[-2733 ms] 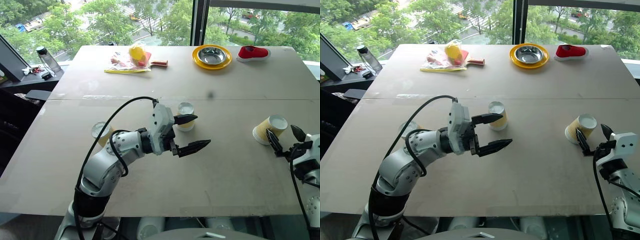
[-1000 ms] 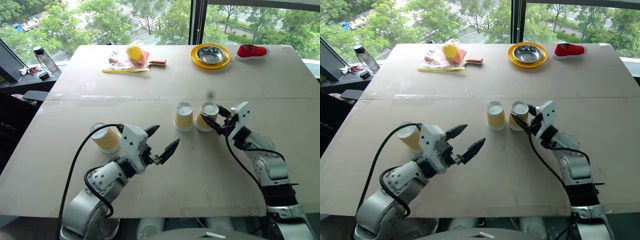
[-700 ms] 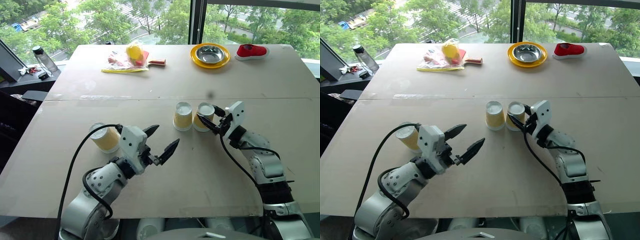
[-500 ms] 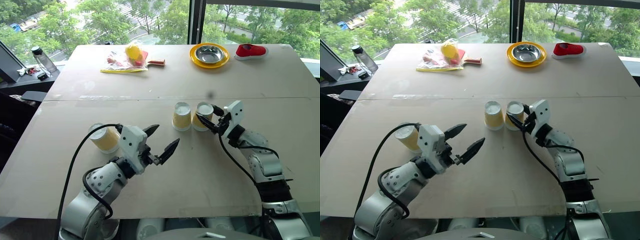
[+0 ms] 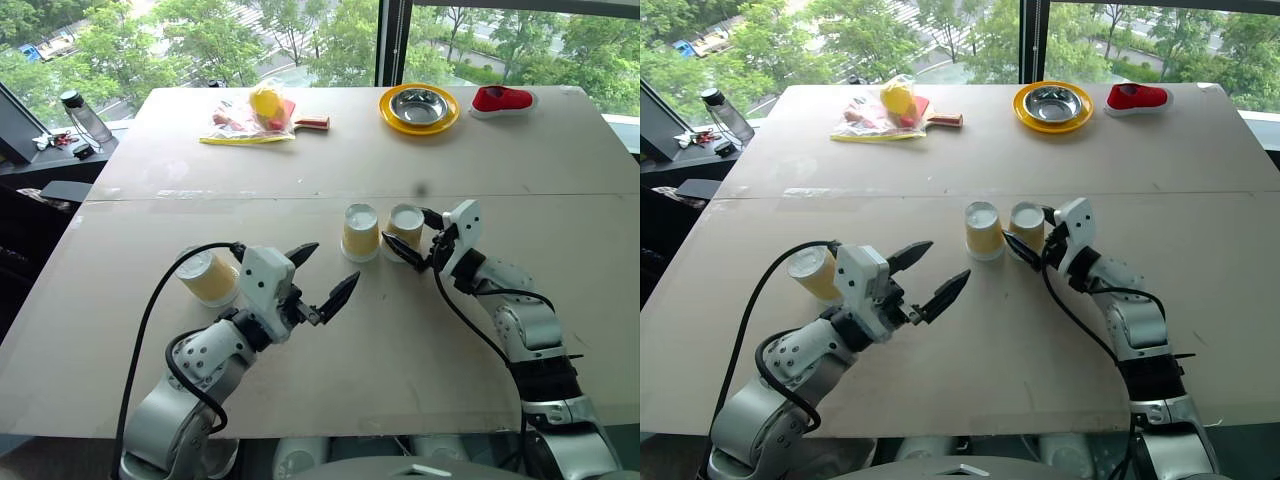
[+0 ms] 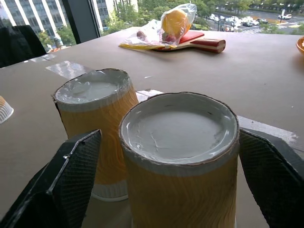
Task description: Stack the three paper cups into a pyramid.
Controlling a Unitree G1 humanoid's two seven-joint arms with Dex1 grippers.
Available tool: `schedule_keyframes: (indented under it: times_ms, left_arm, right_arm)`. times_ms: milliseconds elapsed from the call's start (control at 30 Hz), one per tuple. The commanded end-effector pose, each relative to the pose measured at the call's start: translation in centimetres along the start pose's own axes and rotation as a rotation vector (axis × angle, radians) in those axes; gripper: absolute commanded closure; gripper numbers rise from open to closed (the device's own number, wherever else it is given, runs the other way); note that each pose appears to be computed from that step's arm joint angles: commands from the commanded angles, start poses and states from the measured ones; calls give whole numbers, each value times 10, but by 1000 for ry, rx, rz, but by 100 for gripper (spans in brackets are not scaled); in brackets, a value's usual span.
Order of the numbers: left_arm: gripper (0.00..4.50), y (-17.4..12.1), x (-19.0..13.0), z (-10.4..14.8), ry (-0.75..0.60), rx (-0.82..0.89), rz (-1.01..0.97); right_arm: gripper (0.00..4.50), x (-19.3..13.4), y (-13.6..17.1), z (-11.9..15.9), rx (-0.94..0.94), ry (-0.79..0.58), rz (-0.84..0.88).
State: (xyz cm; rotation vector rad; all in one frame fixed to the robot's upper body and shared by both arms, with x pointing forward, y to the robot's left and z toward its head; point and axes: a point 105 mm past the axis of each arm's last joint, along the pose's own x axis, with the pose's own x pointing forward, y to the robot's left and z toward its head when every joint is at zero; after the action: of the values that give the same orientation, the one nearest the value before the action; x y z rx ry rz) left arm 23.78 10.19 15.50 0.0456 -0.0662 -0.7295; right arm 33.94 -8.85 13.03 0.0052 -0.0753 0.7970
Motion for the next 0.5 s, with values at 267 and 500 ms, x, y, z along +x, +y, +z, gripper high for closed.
schedule_keyframes:
  times_ms: [267, 500]
  left_arm:
    - [0, 6, -20, 6, -36, 114, 181]
    - [0, 12, -60, 1, -17, 95, 528]
  right_arm:
    - [3, -44, -3, 26, -50, -52, 48]
    - [3, -99, 18, 40, -46, -9, 310]
